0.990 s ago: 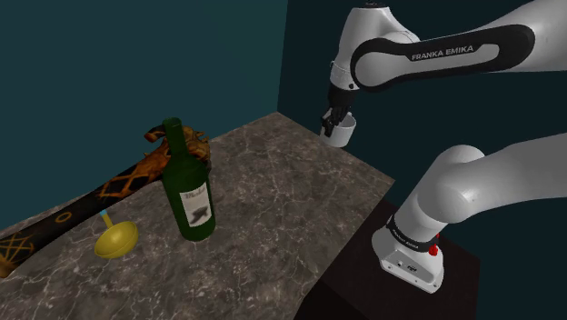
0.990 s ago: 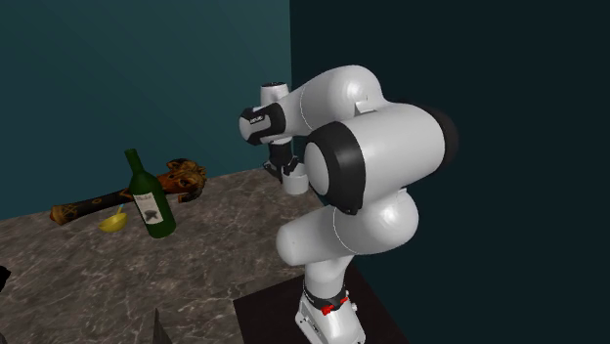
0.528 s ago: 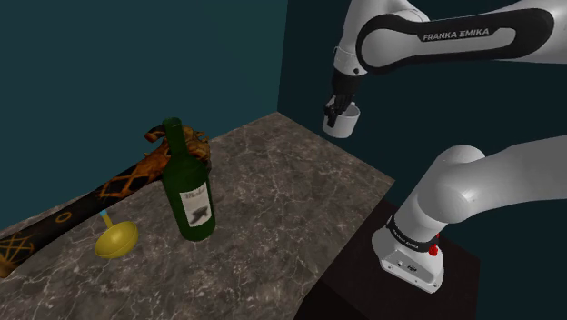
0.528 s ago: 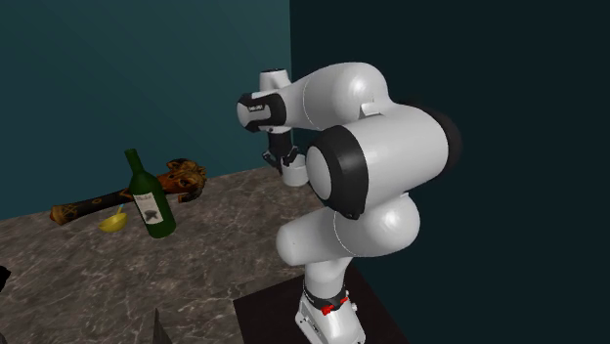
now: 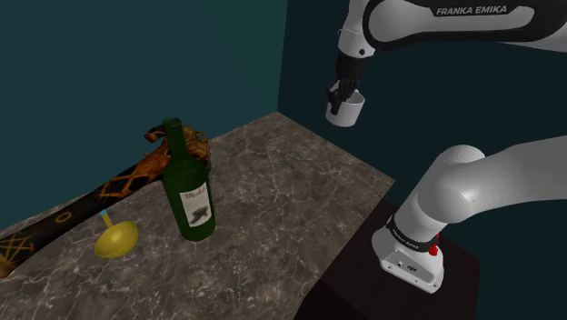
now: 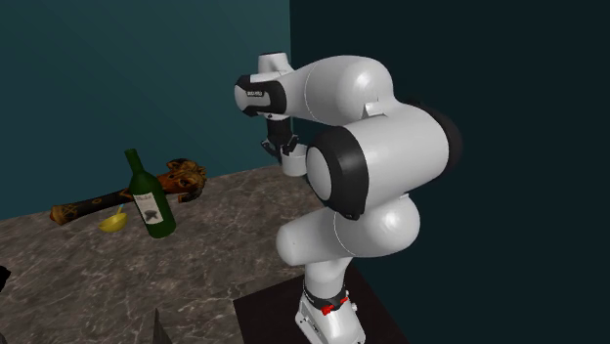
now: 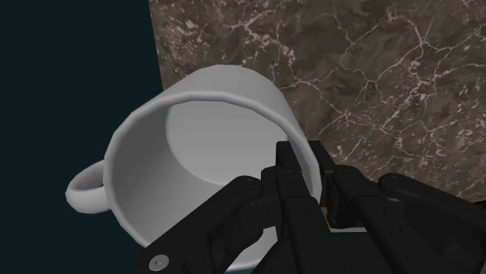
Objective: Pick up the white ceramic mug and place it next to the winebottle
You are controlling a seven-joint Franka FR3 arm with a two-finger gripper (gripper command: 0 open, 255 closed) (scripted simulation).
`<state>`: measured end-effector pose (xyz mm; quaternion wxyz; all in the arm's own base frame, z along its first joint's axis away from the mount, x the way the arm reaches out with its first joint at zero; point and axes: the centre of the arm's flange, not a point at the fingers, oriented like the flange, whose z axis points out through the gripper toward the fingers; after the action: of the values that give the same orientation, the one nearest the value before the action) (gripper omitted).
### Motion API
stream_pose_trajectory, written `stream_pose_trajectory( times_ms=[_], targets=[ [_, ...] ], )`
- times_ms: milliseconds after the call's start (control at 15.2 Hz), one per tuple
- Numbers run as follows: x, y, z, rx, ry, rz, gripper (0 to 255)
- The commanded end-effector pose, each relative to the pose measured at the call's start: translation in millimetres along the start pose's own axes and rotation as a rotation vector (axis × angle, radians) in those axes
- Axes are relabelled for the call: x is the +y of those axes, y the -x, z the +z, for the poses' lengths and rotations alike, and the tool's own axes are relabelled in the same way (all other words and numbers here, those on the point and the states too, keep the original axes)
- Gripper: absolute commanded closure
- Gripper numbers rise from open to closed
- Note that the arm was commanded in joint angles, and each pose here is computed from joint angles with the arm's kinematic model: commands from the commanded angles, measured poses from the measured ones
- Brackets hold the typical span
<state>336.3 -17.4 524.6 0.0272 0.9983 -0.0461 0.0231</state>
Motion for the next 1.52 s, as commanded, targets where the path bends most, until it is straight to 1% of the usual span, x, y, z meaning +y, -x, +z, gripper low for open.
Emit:
stream_pose_trajectory(
  times_ms=[0,1452],
  targets=[
    [-0.3,0.0,-10.2,0.000,0.000,0.000,255],
    [5.7,-5.6,-126.1,0.000,0.000,0.000,255]
  ],
)
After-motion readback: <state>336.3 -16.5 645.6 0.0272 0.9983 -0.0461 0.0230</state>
